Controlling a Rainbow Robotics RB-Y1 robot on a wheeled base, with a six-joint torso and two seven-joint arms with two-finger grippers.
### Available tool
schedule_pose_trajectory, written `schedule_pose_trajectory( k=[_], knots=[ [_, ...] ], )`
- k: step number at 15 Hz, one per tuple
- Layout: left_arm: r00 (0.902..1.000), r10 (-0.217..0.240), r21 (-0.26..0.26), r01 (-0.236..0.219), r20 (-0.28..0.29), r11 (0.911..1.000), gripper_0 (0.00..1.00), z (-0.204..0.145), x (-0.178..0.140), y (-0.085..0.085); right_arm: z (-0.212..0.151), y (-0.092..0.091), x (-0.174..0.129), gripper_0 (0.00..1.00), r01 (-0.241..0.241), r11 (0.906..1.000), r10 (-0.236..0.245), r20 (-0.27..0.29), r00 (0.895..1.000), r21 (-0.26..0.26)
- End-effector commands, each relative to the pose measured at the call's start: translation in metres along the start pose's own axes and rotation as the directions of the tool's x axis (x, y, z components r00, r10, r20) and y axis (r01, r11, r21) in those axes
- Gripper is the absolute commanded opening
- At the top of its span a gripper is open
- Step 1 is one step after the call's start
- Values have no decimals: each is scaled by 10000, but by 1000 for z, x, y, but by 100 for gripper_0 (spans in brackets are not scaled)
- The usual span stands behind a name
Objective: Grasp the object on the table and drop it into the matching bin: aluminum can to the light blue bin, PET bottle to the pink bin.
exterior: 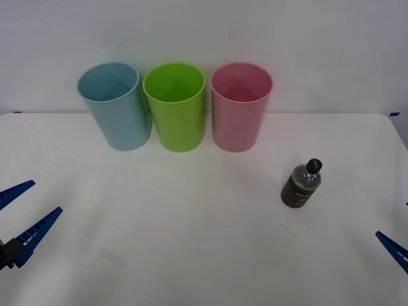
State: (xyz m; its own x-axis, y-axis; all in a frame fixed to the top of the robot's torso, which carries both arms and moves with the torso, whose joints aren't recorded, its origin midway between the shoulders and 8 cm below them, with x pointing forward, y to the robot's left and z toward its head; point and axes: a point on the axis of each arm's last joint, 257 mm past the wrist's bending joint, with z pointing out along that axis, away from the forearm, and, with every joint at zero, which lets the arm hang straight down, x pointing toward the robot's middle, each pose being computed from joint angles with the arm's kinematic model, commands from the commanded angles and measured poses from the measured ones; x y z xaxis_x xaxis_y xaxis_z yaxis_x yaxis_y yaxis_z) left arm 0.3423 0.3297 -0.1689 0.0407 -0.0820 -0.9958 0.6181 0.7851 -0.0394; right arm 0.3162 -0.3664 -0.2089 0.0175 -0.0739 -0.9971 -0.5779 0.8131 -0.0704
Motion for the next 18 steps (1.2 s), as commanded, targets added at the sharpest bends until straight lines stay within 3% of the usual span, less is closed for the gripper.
schedule_pose_trajectory(
  k=[1,9,18],
  knots=[
    [10000,-1,1,1,0,10000,100,0,0,0,5,0,20,100,379,9993,-379,-96,9992,-59],
    [10000,-1,1,1,0,10000,100,0,0,0,39,12,58,100,106,9988,-125,-394,9991,-470],
    [10000,-1,1,1,0,10000,100,0,0,0,108,11,73,100,-8,10000,14,-610,9981,97]
  ],
)
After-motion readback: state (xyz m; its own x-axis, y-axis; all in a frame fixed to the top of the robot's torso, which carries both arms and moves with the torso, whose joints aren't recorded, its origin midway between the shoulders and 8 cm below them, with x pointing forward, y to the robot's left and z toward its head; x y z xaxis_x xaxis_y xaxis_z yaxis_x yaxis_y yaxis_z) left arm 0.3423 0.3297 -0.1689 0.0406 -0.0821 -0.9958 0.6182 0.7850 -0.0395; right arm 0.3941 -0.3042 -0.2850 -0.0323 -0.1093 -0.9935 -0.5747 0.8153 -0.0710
